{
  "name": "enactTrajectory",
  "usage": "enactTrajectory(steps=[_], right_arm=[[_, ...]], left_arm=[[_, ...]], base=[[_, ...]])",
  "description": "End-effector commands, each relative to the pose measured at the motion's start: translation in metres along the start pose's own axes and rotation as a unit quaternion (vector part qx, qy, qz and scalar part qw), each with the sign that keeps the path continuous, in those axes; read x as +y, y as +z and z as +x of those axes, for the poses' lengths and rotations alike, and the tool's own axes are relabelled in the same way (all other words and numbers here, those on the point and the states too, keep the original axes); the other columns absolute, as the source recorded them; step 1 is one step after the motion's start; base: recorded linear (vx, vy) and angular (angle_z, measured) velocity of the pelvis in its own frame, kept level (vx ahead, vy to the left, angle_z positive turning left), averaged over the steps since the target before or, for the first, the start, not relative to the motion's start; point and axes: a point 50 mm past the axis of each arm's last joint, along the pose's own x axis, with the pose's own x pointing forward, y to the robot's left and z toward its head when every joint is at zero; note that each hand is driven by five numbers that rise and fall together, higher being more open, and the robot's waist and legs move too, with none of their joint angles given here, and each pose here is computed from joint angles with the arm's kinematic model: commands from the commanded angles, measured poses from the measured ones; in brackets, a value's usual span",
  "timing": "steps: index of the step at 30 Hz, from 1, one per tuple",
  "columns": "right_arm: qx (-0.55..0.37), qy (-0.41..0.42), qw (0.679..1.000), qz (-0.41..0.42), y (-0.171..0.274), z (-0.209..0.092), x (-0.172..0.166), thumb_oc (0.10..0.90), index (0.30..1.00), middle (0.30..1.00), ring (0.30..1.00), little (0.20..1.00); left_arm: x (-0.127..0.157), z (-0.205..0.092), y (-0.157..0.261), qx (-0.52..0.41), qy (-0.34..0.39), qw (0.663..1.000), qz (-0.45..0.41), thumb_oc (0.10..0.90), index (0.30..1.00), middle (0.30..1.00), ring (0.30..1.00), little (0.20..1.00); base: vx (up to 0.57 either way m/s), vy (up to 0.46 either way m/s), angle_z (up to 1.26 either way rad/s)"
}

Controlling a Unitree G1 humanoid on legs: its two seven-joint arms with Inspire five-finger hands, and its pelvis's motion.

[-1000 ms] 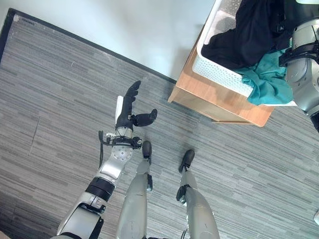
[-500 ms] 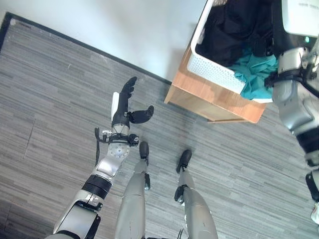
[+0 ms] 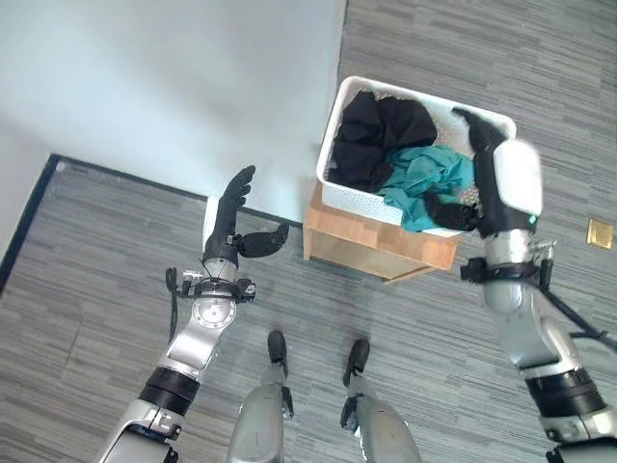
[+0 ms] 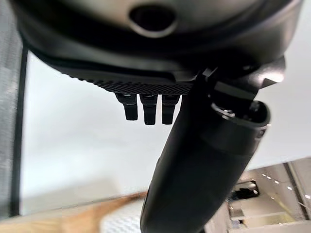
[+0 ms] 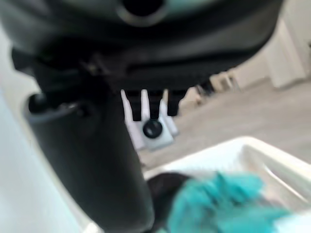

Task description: Pick up bed clothes into laundry basket.

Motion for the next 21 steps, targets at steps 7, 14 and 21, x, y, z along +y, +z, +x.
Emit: enactTrajectory(steps=[7, 14, 21], right_arm=[[0.001, 0.03, 1.0, -0.007, -0.02, -0.049, -0.016, 0.8, 0.9, 0.9, 0.9, 0.9], [0.015, 0.079, 0.997, -0.018, -0.027, -0.077, -0.008, 0.8, 0.9, 0.9, 0.9, 0.9], [0.037, 0.095, 0.993, -0.064, -0.04, -0.086, -0.004, 0.8, 0.9, 0.9, 0.9, 0.9]], left_arm=[[-0.013, -0.013, 0.016, -0.074, -0.058, 0.996, 0.006, 0.8, 0.9, 0.9, 0.9, 0.9], [-0.017, -0.033, -0.002, -0.042, -0.082, 0.996, -0.008, 0.8, 0.9, 0.9, 0.9, 0.9], [-0.028, -0.043, -0.014, -0.013, -0.108, 0.994, -0.019, 0.8, 0.9, 0.9, 0.9, 0.9]], base=[[0.08, -0.038, -0.06], [0.03, -0.018, -0.14], [0.01, -0.028, -0.13]])
